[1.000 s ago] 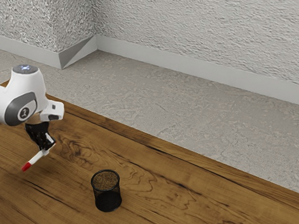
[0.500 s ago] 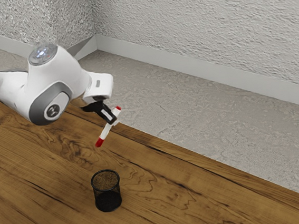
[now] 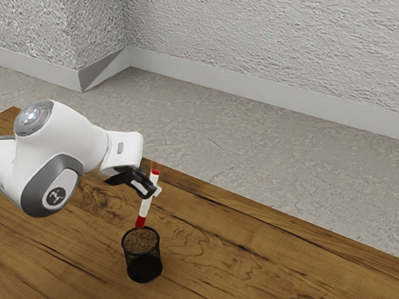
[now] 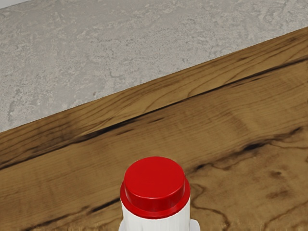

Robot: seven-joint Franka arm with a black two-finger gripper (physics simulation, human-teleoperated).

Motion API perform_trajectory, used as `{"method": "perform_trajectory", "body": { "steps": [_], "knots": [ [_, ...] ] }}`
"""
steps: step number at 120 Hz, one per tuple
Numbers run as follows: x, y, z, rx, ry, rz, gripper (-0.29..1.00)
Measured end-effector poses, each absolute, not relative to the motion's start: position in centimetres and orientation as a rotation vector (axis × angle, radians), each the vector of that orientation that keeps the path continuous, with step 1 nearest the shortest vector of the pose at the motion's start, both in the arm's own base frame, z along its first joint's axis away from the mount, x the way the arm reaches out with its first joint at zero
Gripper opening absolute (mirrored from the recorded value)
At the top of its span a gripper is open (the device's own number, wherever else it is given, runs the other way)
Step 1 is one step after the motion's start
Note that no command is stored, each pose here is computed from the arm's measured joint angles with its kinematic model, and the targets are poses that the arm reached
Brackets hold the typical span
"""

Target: Put the marker into the pen holder.

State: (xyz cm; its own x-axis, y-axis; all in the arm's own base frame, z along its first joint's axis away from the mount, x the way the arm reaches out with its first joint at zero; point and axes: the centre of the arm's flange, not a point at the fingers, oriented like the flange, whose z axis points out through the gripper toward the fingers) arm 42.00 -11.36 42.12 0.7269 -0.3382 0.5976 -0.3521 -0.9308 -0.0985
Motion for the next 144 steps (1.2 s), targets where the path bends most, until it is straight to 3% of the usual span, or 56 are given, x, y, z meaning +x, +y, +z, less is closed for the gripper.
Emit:
{"method": "perform_trajectory", "body": {
  "steps": [68, 87, 104, 120, 144],
  "knots": [
    [40.3, -11.8, 36.3, 2.921, -0.593, 0.901, 0.01],
    [40.2, -11.9, 35.8, 2.924, -0.596, 0.89, 0.34],
    [40.3, -11.9, 35.9, 2.923, -0.592, 0.889, 0.52],
    [46.4, -12.2, 42.2, 2.902, -0.539, 0.793, 0.6],
    [58.9, -9.4, 57.7, 2.984, -0.51, 0.547, 0.66]
  ]
}}
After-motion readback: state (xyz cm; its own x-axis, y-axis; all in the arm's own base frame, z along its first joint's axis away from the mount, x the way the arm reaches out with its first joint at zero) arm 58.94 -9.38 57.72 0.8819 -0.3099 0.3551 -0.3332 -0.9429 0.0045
